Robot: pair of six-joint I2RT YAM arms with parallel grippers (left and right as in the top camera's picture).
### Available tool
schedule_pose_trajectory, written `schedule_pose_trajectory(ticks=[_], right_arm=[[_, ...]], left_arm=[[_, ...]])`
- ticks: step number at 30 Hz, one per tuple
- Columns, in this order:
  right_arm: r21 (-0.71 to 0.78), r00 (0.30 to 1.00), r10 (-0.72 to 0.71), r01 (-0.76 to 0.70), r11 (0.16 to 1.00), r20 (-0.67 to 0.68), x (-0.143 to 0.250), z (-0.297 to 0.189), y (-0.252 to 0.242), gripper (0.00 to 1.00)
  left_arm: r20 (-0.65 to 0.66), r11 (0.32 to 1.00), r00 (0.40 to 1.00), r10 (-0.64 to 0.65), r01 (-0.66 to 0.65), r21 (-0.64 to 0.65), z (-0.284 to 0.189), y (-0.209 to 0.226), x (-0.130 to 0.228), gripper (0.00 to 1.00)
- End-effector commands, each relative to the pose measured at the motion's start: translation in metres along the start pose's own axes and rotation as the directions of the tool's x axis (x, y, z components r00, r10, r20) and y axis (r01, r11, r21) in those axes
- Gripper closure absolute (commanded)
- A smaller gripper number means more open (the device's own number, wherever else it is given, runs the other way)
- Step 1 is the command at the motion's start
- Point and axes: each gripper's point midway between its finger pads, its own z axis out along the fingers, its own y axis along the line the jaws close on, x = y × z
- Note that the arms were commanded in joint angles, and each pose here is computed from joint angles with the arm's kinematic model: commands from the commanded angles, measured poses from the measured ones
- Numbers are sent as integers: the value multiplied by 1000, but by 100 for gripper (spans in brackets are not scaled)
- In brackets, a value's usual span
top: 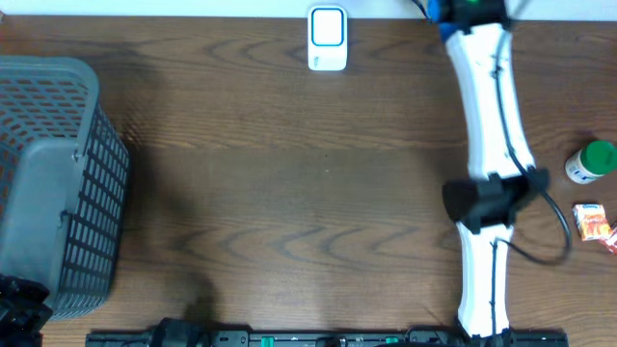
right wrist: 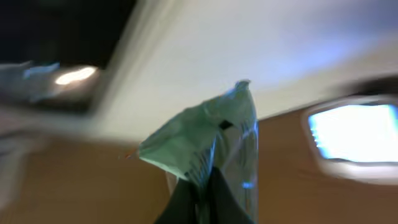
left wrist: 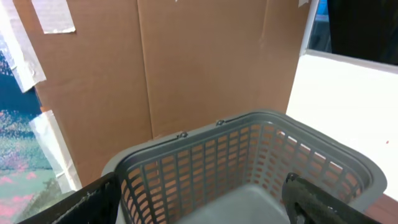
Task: Scan the item barcode
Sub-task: 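Carry the wipes pack to the right table edge and release it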
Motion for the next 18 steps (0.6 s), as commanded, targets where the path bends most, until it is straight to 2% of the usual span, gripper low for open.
schedule_pose_trajectory(ticks=[1,4,6,9,12,16,18], right_arm=[[582,855,-400,149,800,329,-70,-95,-42,99],[846,799,-534,64,530,275,-78,-149,-85,99],[941,780,-589,1,340,212,-86,-179,-114,99],[993,790,-604,-51,105,104,-99,-213,-158,99],[997,843,-536,-77,-27,51,-111,-239,-211,99],[995,930,-363,-80,-63,52,-113,-255,-289,99],[992,962,-270,-62,-108,30,-106,-266,-329,99]], left_arm=[[5,1000,1000,-12,12,-12,-1,3,-1,17],[5,1000,1000,-12,12,-12,-1,3,-1,17],[5,1000,1000,-13,13,-12,-1,3,-1,17],[5,1000,1000,-12,13,-12,-1,3,-1,17],[5,1000,1000,-12,12,-12,-1,3,-1,17],[5,1000,1000,-12,12,-12,-1,3,-1,17],[5,1000,1000,-12,12,-12,-1,3,-1,17]])
